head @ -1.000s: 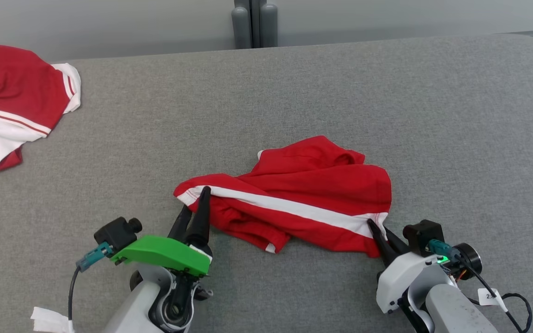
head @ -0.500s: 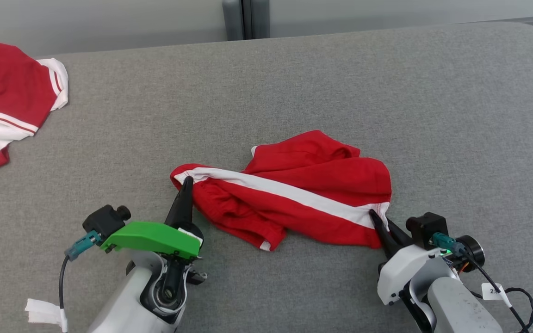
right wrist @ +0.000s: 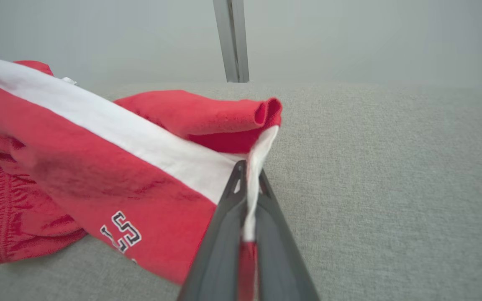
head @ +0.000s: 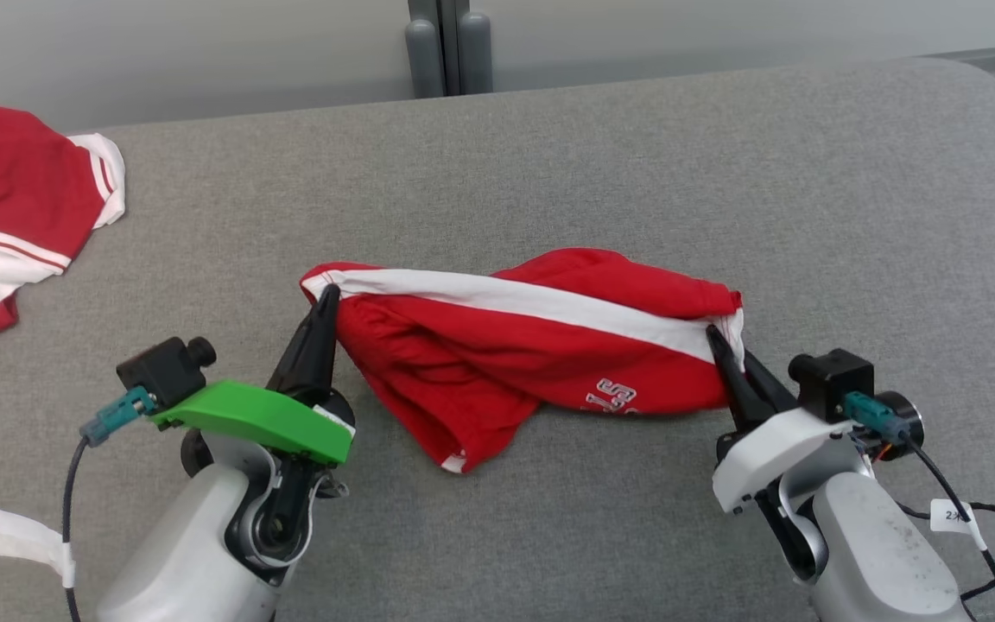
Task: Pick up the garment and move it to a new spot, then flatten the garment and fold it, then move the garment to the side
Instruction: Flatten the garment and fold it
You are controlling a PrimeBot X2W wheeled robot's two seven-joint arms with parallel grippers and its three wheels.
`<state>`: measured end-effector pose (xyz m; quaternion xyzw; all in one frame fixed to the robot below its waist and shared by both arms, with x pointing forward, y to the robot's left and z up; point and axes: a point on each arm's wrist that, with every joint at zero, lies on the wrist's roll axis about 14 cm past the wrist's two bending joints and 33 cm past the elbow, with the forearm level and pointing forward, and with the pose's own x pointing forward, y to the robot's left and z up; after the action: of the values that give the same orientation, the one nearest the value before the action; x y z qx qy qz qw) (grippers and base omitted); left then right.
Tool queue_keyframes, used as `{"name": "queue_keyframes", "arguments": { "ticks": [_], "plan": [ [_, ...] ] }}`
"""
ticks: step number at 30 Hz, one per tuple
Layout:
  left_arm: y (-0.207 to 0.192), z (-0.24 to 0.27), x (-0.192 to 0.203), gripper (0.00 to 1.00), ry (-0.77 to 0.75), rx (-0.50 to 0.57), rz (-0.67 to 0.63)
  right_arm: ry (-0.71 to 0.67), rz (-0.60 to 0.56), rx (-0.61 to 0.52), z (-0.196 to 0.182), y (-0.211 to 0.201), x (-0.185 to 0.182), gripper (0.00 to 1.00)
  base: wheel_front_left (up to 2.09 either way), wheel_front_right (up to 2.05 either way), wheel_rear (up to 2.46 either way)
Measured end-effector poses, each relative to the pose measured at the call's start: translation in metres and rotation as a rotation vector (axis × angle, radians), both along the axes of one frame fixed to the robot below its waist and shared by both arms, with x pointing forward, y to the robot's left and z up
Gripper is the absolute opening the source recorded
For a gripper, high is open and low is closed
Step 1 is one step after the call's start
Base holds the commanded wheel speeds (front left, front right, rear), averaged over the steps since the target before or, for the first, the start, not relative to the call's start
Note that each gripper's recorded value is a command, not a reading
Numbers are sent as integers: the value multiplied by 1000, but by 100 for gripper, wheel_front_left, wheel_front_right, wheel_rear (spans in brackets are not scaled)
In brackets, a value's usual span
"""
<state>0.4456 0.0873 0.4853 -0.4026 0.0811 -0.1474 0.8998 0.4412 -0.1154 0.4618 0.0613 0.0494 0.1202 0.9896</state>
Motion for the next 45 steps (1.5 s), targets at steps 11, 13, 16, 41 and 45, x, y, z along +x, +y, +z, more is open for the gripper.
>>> {"name": "queue_keyframes", "arguments": {
  "ticks": [11,13,16,41,45],
  "plan": [
    [3,109,-24,0,-372,157,-130,-299,4,107,129,-1,1,0,0,0,0],
    [4,131,-33,0,-446,187,-152,-365,11,132,160,-4,-7,0,0,0,0],
    [2,168,-46,0,-565,223,-182,-460,22,159,203,-10,-23,0,0,0,0],
    [-14,236,-15,0,-714,333,-246,-519,61,52,265,-18,-6,0,0,0,0],
    [-23,253,37,0,-769,383,-219,-588,41,-18,288,-18,49,0,0,0,0]
  ]
}}
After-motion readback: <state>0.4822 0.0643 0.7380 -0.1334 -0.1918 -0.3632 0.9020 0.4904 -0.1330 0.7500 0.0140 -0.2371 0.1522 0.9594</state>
